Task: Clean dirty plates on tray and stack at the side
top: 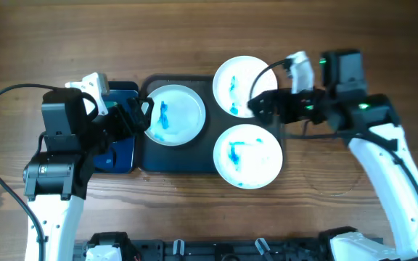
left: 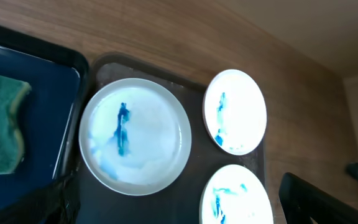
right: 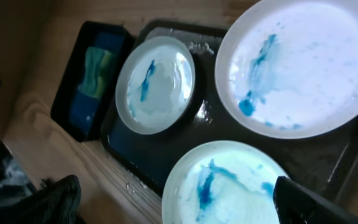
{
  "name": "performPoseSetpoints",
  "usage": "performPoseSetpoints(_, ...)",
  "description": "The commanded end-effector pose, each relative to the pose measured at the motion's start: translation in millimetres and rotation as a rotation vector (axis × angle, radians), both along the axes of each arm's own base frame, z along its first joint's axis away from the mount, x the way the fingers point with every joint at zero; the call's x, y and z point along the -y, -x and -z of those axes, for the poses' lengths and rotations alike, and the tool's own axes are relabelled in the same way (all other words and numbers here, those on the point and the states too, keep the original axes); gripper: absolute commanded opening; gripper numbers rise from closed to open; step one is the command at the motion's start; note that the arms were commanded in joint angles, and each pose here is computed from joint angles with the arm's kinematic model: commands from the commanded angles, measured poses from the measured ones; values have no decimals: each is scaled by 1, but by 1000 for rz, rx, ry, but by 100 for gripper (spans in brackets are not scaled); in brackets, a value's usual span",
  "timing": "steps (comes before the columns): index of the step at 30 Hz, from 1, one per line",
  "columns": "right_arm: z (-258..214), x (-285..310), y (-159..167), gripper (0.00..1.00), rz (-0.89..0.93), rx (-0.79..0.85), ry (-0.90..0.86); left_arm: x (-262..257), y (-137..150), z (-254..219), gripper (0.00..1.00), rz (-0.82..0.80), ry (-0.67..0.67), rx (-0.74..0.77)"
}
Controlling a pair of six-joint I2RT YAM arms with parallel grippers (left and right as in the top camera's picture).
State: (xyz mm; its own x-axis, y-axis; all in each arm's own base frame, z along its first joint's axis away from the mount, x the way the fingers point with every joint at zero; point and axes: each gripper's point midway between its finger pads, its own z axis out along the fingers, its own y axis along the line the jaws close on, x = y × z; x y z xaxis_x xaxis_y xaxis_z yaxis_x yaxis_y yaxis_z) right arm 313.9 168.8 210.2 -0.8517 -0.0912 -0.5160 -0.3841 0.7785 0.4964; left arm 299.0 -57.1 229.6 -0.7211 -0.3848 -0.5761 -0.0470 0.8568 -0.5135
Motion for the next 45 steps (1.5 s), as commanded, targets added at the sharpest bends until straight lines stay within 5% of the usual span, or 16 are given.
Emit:
performPoseSetpoints(1,-2,-41,-12,100,11,-5,105,-5,-5,8,100,-40,20,-50)
performPoseSetpoints(6,34,-95,-30,91,25,-125,173,-83,-8,20,99,-337,-189,-276)
performPoseSetpoints(9,71,-108,-45,63,108,-226,152,-130,-5,23,99,-492,-395,-376)
performPoseSetpoints(14,142,-117,-60,34,179,-346,183,-139,-11,31,100,-515,-435,-399)
performPoseSetpoints(23,200,-124,-70,29,172,-314,275,-138,-11,33,100,-511,-432,-403)
performPoseSetpoints(29,207,-126,-80,14,187,-276,277,-132,-12,43,100,-483,-405,-433)
performPoseSetpoints(42,224,-138,-57,4,136,-305,300,-133,-17,101,100,-441,-435,-626)
performPoseSetpoints(45,224,-138,-57,4,119,-295,306,-126,-22,110,89,-342,-429,-632)
